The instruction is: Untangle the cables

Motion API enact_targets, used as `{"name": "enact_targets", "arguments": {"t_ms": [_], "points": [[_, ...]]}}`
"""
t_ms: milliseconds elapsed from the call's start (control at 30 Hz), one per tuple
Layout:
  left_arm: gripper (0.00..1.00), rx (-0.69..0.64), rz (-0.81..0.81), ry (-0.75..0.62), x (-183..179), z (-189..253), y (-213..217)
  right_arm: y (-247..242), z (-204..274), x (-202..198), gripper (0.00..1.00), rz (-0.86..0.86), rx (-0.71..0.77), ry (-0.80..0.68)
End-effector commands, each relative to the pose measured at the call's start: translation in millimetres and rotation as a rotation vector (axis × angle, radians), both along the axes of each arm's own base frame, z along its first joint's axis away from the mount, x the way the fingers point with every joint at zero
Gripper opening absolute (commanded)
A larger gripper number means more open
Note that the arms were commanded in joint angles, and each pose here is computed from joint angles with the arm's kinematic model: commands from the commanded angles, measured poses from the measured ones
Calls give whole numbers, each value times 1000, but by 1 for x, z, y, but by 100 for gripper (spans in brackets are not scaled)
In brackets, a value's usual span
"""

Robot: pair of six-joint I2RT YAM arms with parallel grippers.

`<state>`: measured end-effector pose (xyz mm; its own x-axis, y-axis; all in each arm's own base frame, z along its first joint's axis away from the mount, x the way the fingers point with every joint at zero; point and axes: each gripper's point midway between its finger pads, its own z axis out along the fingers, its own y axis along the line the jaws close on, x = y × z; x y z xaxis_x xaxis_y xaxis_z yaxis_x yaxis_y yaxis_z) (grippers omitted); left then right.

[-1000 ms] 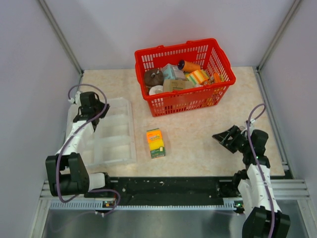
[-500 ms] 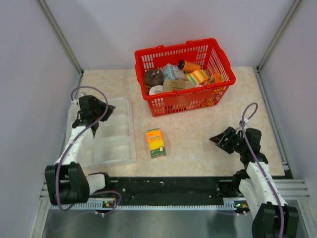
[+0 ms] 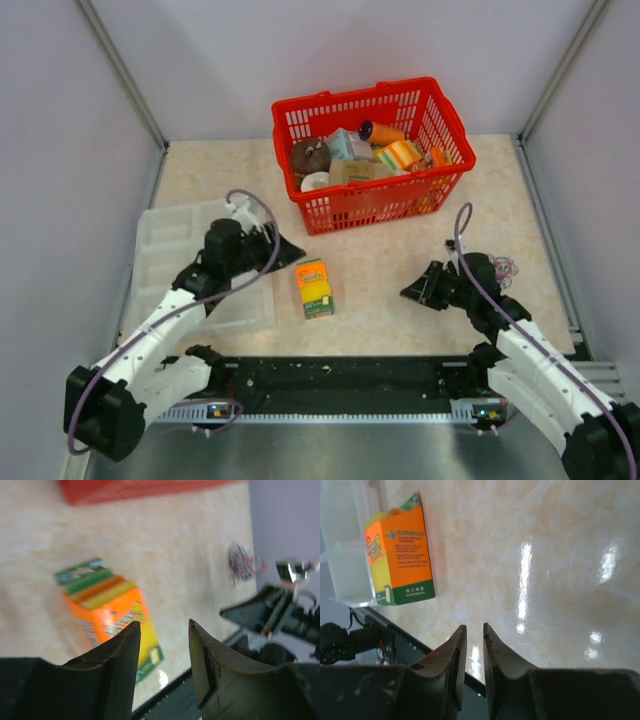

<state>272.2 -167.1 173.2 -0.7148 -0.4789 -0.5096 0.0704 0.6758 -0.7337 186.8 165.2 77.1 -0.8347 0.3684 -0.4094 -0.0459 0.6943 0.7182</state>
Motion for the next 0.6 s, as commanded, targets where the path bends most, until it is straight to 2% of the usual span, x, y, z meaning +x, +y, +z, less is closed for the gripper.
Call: {"name": "enact_targets", "arguments": {"t_ms": [0, 67, 100, 133, 300, 367, 433, 500, 567], "points": [[48, -30, -198, -243, -30, 46, -65, -54, 42, 26, 32, -306, -203, -135], [50, -54, -253, -301, -44, 56, -83, -107, 41, 25, 70, -535, -353, -130], [50, -55, -273, -313, -51, 58, -91, -131, 43, 24, 95, -645, -404, -122], [51, -57, -294, -319, -57, 57, -98, -148, 47, 24, 99, -729, -431, -118], [53, -69, -493, -330, -98, 50, -148, -212, 50, 35, 99, -1038, -456, -21], [53, -68, -578, -346, -115, 51, -167, -237, 48, 41, 99, -1114, -531, -16], [54, -50, -649, -354, -129, 48, -181, -256, 34, 40, 98, -1158, -585, 74], [54, -39, -709, -369, -140, 46, -191, -267, 17, 39, 92, -1159, -603, 133], [54, -25, -755, -378, -149, 43, -197, -259, 13, 58, 76, -1062, -576, 92]]}}
